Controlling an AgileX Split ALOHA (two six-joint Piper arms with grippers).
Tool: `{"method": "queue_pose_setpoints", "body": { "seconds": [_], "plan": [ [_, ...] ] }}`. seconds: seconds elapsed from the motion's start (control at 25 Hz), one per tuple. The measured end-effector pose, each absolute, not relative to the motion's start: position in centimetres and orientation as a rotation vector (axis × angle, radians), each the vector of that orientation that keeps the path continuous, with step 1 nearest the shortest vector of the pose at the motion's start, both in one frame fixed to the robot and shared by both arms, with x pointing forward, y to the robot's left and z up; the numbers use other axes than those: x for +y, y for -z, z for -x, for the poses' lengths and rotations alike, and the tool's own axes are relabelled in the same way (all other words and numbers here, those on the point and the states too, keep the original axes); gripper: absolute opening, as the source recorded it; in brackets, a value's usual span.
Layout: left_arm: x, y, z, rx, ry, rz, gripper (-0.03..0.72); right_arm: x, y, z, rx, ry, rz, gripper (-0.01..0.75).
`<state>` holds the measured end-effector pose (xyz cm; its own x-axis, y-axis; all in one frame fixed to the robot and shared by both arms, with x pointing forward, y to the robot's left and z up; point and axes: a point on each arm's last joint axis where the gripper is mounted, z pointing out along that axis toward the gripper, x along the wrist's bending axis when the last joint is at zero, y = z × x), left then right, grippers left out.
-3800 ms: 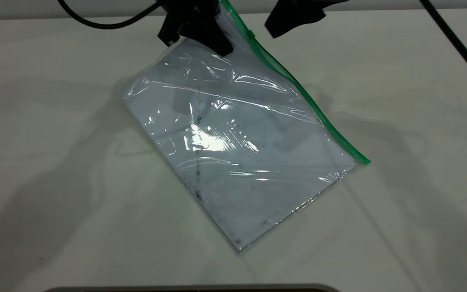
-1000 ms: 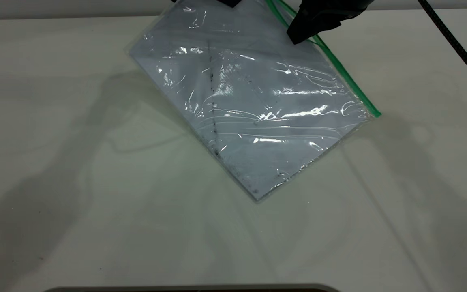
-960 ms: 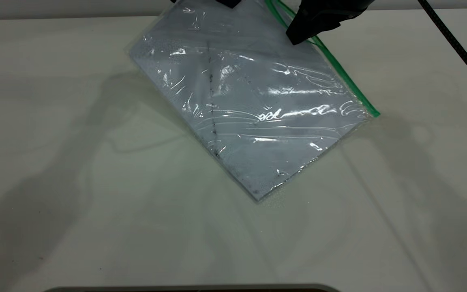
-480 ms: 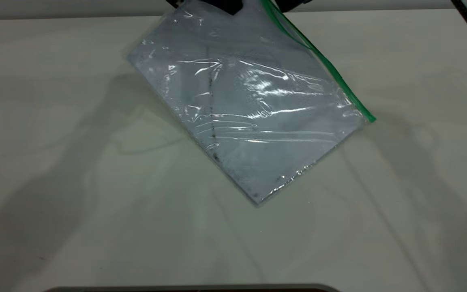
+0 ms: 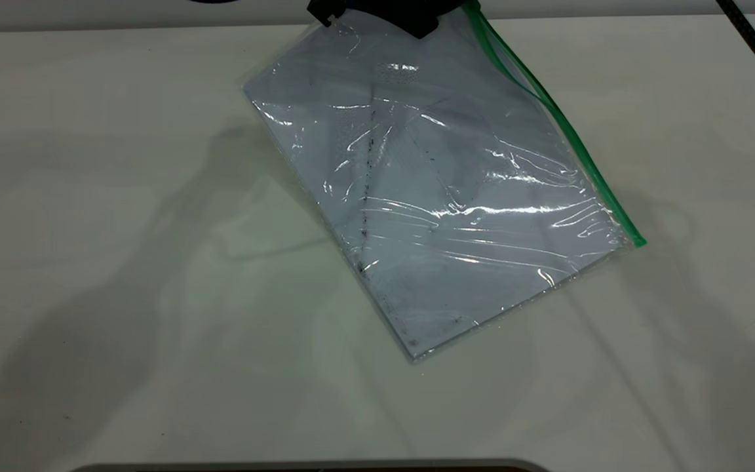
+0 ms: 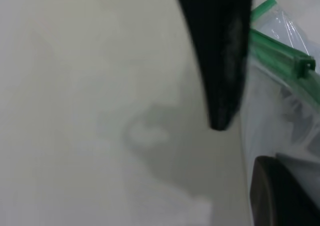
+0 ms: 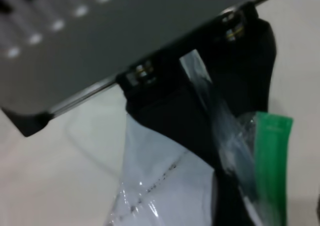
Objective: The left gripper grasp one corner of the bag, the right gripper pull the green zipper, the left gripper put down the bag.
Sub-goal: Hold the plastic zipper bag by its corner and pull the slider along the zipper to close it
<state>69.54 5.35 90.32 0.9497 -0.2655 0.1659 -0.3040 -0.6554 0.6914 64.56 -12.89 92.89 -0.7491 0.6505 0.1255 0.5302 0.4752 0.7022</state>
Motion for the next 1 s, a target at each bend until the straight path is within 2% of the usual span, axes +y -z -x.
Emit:
{"method": "queue_pose_setpoints", "body": {
  "seconds": [0.2, 0.36, 1.0],
  "plan": [
    [5.3, -90.3, -69.5, -0.399, -0.064, -2.317, 0.053, -12.7, -92.8, -64.4, 2.58, -1.143, -1.023, 0.186],
    [5.4, -90.1, -69.5, -0.398, -0.059, -2.322, 0.053, -12.7, -92.2, -64.4, 2.606, -1.129, -0.995, 0.087],
    [6.3, -89.6, -70.0, -0.332, -0.036, -2.322, 0.053, -12.7, -91.5, -64.6, 2.634, -1.127, -1.006, 0.078]
  ]
}}
